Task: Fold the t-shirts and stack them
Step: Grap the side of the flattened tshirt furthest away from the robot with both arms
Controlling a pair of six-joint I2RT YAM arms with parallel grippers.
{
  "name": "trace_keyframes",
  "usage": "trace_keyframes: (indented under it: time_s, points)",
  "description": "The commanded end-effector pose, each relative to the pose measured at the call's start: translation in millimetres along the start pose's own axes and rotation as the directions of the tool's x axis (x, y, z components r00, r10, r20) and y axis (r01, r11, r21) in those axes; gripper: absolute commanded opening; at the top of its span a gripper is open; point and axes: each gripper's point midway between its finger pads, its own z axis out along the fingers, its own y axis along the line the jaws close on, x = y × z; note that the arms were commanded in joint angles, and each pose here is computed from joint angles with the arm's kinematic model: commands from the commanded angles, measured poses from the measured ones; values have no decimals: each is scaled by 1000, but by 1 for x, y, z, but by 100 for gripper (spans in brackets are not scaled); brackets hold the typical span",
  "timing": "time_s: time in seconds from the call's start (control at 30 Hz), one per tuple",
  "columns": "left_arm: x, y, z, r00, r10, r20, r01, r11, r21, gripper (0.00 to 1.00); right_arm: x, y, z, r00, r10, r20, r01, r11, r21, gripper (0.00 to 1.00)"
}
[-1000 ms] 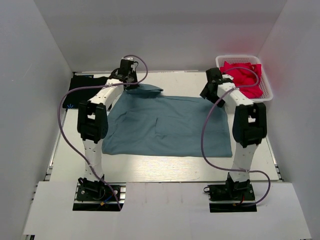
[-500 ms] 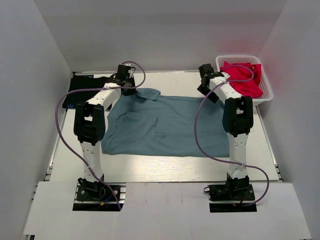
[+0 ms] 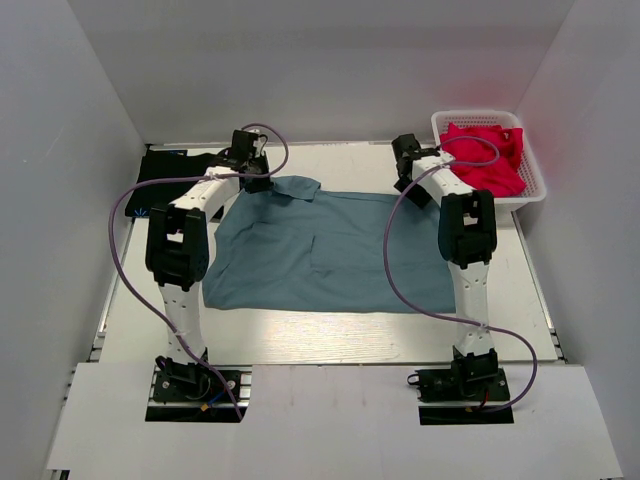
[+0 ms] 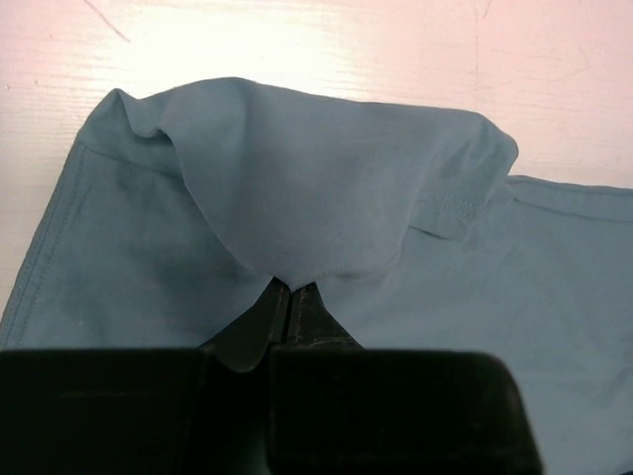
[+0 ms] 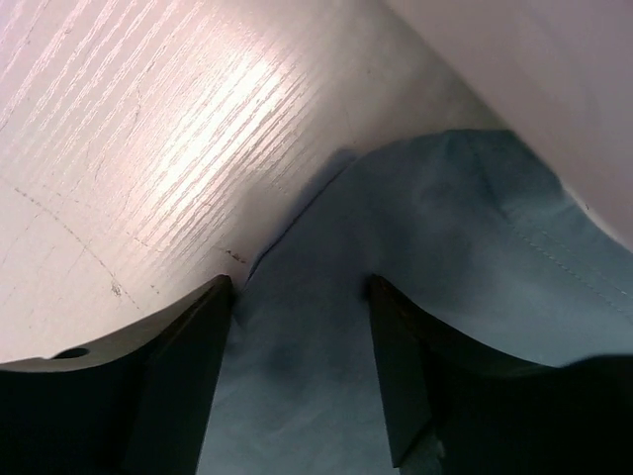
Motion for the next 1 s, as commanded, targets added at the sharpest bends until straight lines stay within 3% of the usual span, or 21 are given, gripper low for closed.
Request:
trace_keyframes:
  time_s: [0.0,0.1,0.33,0.53,0.63,0.97]
  points:
    - [-32,-14,-42,996,-6,89,1,999,54,0,6,-9,4,1000,14,-19,-13,999,40,62]
    - [-35,-18,-48,994,-5,110,-2,997,72,0,8,-14,1,1000,11,-23,-10,999,44,56]
    - [-41,-19,-66,990,-6,141,-5,997,72,0,2,-19,-12,1000,3,-9,-2,999,40,34]
    - [-38,-13,-91,986,-35,163,28,998,49,0,-6,-30,-37,1000,-12,25,11,999,34,32]
    - [-29,-9,-113,981,-80,179,74,996,41,0,-7,-41,-47,998,-40,48,38,998,50,26]
    - [64,24,-164,953,-284,107,288,957,-25,0,5,-74,-80,991,-112,78,110,994,27,20]
